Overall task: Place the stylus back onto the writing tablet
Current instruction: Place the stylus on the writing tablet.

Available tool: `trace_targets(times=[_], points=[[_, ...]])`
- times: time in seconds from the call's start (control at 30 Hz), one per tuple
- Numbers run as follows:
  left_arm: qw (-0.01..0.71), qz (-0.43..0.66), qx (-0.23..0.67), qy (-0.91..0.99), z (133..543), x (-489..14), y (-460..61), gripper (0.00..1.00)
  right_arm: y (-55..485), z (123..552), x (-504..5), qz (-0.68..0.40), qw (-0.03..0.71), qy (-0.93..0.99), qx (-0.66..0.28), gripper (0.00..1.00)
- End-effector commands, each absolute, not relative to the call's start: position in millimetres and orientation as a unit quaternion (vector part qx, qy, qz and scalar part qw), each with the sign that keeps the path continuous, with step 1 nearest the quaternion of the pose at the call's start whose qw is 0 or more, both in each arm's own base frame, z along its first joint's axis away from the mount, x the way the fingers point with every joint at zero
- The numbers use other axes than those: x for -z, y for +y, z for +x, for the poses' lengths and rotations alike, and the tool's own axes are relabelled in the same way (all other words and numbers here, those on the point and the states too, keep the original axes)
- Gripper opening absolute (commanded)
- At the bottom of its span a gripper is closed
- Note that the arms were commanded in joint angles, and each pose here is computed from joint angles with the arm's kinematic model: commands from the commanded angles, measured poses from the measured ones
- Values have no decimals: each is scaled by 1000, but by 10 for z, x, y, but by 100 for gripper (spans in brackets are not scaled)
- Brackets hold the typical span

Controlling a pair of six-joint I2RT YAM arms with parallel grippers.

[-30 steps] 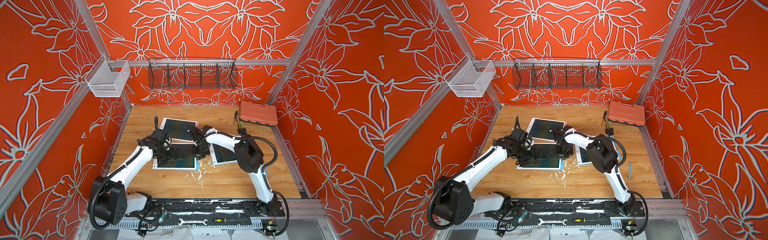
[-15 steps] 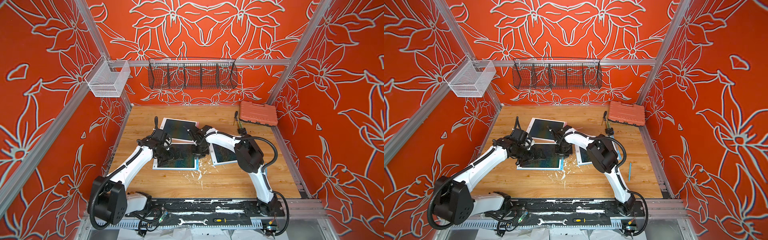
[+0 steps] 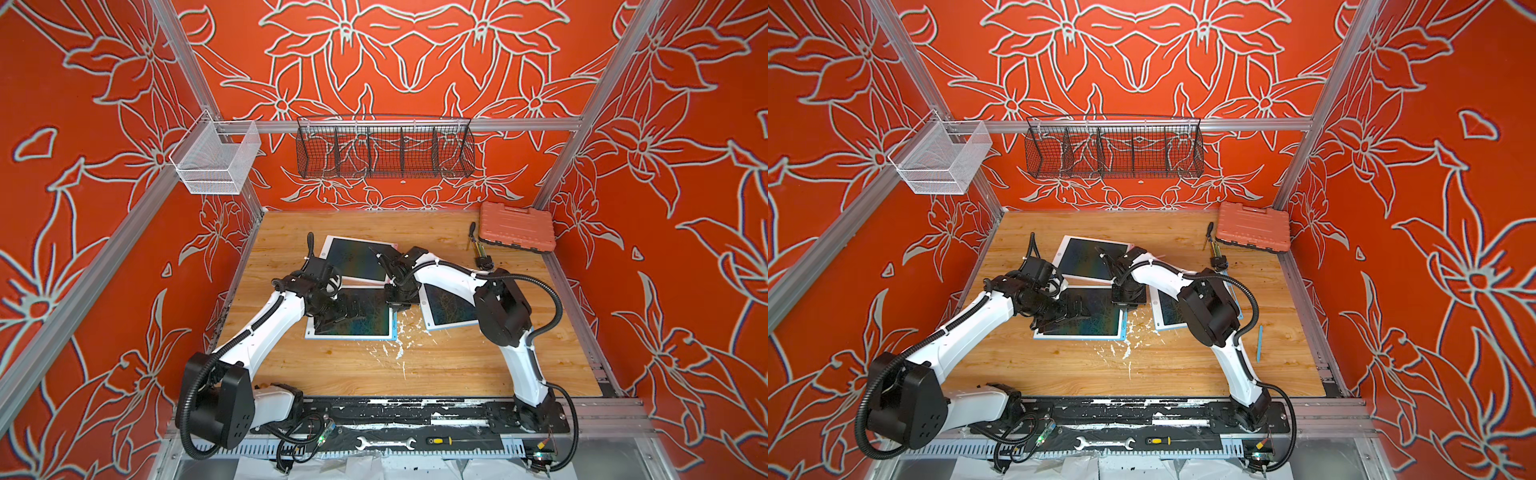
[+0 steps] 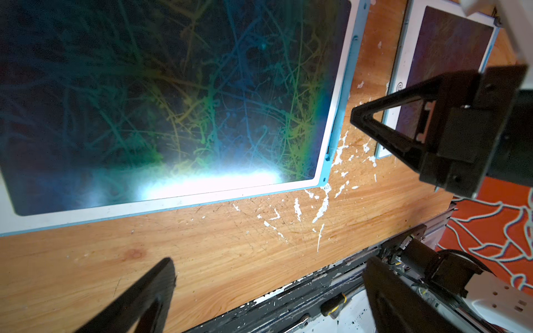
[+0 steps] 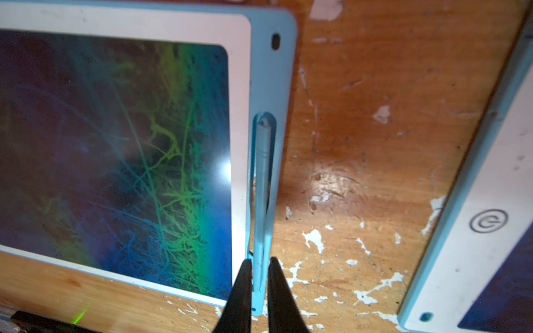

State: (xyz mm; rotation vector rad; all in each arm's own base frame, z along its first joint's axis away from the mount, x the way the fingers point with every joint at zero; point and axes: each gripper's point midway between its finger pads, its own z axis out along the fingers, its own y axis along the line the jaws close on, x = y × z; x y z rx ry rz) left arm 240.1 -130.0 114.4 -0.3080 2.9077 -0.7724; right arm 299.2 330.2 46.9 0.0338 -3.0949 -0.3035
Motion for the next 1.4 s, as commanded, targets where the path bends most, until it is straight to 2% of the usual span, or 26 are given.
trace_targets(times=[0.0,0.5,1.0,1.37], points=[[63,-97,259,959,2432,-1225,-1299,100,3265,3082,-542,0,3,-996,88,14],[64,-99,260,958,2425,-1219,-1287,99,3240,3097,-407,-3,18,-997,74,15],[64,-100,258,959,2407,-1216,-1276,100,3247,3098,-289,0,30,-997,66,7],[65,-99,259,959,2413,-1222,-1281,100,3237,3096,-267,1,31,-998,62,5]])
